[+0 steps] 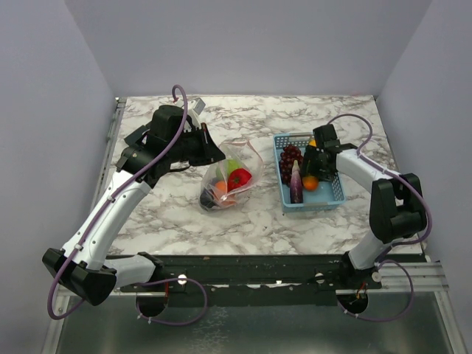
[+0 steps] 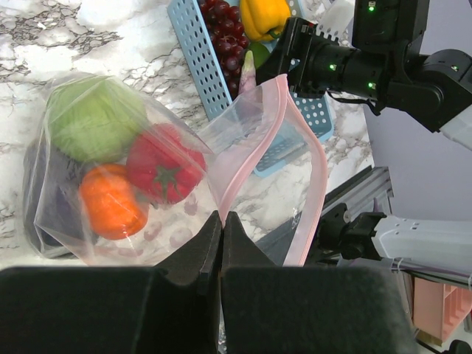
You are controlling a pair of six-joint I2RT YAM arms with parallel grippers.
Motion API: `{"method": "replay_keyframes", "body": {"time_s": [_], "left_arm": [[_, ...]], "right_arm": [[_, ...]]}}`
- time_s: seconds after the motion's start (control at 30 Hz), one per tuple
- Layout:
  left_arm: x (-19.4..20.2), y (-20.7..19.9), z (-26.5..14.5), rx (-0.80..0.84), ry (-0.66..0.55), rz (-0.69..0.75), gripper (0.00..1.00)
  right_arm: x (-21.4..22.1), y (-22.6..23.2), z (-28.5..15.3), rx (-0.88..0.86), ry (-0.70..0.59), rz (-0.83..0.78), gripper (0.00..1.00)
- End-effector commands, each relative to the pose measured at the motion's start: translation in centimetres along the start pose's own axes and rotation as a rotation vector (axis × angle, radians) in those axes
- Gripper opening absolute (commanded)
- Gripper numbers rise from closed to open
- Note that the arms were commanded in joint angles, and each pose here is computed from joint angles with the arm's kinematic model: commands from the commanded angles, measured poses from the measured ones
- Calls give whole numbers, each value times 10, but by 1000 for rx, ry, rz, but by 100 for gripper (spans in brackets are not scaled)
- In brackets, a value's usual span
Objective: Place the food in the zip-top bag and seal the zipper
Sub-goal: Pick up the fake fruit from the bin.
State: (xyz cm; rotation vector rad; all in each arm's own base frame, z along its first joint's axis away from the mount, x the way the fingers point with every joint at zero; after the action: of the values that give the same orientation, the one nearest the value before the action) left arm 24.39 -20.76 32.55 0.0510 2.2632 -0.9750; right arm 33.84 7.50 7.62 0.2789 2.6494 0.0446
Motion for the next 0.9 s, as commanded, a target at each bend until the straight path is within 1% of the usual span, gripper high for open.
{"method": "replay_keyframes", "body": {"time_s": [0.0,0.27,0.4,0.5,0.67,0.8,0.87], "left_arm": [[3,2,-2,-6,-4,9,0],[2,0,-3,-2,-9,10,0],[2,1,-3,-3,-9,10,0],[1,0,-2,-2,-8,10,0],[-2,-2,-2,3,-14,13,0],[-2,-2,-2,0,-13,10,0],[-2,-2,-2,-1,-15,9,0]], "right_arm": [[-1,-2,5,12,-18,21,65],[-8,-3,-14,2,-61,31,29],[-13,-2,-31,-17,-93,42,18],[-17,0,-48,-48,-123,42,13],[-27,5,-81,-112,-185,32,6],[-30,13,-109,-199,-233,7,1],[-32,22,-126,-278,-252,-11,1]]}}
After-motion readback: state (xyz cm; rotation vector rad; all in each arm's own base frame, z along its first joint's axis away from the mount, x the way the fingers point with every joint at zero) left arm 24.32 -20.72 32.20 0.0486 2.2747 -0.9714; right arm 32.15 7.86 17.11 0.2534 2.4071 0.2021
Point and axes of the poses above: each gripper's point midway between its finger pads, its own z axis out along the fingers, its own y axis along the line the jaws close on, x = y × z, the point moved 3 cm from there along -z, back along the fingers, and after that the axes turned 3 degrees about -z, right-handed, at the moved point
